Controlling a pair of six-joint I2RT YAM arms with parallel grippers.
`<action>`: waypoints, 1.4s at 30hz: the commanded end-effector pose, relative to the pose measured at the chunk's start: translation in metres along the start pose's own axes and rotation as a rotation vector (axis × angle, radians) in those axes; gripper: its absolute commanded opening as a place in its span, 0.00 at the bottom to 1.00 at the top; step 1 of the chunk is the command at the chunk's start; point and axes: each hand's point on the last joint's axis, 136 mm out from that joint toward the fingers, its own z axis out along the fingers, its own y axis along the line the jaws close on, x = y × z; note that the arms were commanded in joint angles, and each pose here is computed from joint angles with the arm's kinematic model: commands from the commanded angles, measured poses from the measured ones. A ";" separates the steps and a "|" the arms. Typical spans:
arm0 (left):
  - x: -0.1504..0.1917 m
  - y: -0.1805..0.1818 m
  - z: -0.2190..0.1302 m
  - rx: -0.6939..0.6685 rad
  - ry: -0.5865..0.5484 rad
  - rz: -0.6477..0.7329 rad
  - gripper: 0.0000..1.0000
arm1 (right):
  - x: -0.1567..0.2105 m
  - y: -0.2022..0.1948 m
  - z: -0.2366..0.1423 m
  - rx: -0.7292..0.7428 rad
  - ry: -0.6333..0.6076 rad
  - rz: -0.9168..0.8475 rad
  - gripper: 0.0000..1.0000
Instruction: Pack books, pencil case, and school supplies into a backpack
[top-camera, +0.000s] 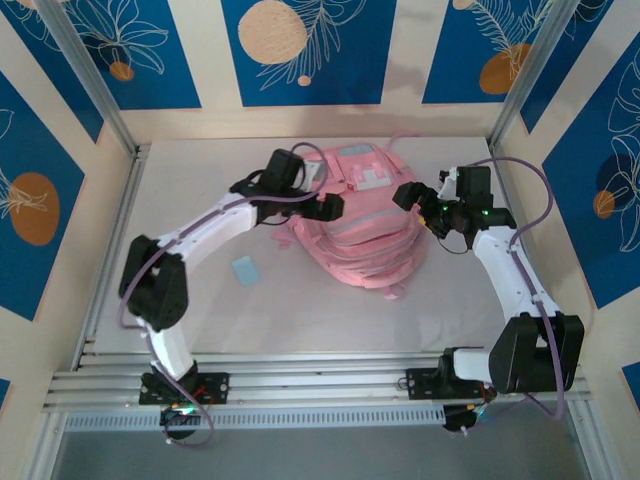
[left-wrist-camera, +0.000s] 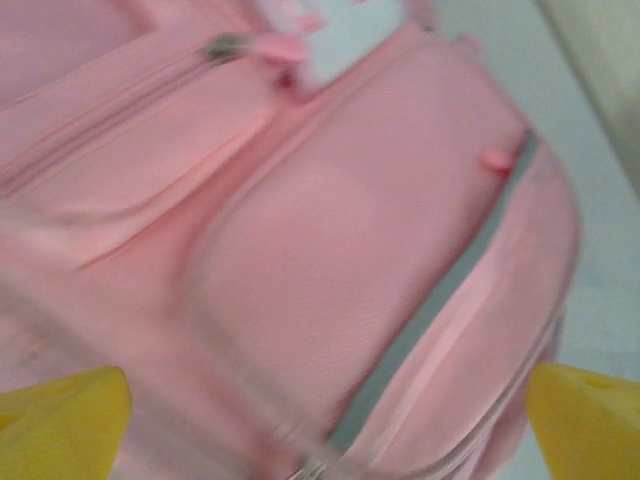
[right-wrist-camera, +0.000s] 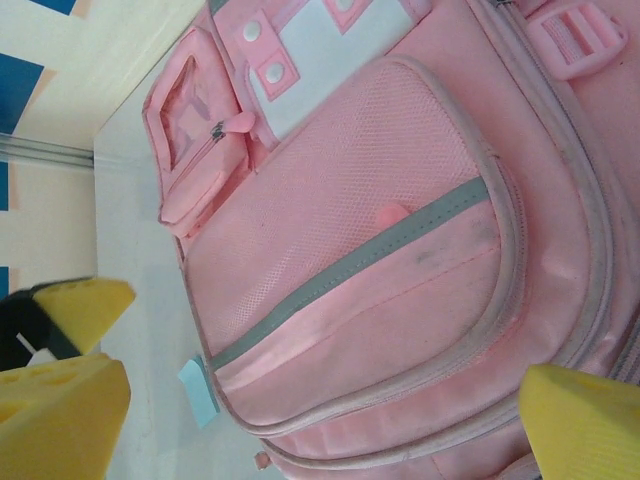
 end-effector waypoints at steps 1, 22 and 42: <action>0.010 0.039 -0.037 -0.152 -0.042 -0.057 1.00 | 0.004 0.012 -0.006 -0.040 0.009 -0.043 1.00; 0.178 0.193 -0.052 -0.637 0.204 -0.447 0.97 | 0.051 0.031 0.035 -0.074 0.154 -0.118 1.00; 0.202 0.212 -0.024 -0.659 0.256 -0.460 0.41 | 0.052 0.032 0.036 -0.064 0.136 -0.131 1.00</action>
